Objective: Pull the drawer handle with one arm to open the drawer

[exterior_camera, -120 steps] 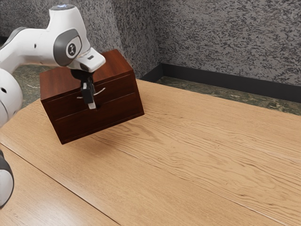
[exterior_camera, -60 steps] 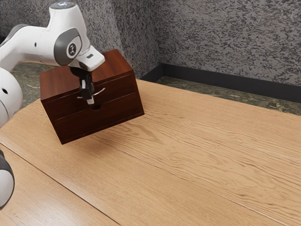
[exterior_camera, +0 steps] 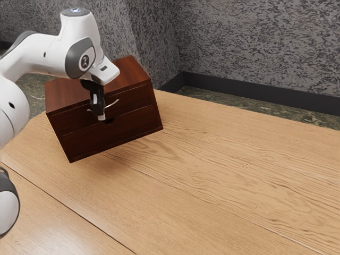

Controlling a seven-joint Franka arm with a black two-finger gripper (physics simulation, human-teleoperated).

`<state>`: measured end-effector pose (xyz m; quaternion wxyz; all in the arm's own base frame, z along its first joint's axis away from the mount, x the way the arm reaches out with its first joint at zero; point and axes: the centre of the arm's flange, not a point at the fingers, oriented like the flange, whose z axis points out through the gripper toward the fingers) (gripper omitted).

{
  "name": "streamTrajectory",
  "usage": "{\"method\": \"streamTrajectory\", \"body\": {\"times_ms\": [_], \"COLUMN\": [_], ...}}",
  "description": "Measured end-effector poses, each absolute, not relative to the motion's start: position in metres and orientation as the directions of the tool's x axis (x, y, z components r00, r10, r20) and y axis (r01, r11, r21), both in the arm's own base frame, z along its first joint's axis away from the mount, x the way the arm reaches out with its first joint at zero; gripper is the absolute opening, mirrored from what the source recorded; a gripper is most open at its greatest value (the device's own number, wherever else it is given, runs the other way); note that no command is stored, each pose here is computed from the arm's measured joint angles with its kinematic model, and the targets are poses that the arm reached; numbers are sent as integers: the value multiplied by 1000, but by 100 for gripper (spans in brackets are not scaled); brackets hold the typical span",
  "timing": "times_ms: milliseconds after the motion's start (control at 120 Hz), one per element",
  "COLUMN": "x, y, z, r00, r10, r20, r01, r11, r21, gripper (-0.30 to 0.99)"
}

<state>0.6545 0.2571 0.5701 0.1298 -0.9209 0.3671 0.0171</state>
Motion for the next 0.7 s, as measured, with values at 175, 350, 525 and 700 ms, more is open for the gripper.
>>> {"method": "streamTrajectory", "body": {"times_ms": [175, 350, 525, 700], "x": [655, 654, 653, 651], "y": [256, 252, 250, 243], "z": [570, 571, 569, 570], "r00": [745, 760, 774, 784], "r10": [-656, -641, -625, -613], "r20": [-117, -107, -100, -98], "r01": [-664, -647, -630, -619], "r11": [-713, -729, -748, -760], "r21": [-226, -221, -209, -197], "gripper": [37, 37, 38, 37]}}
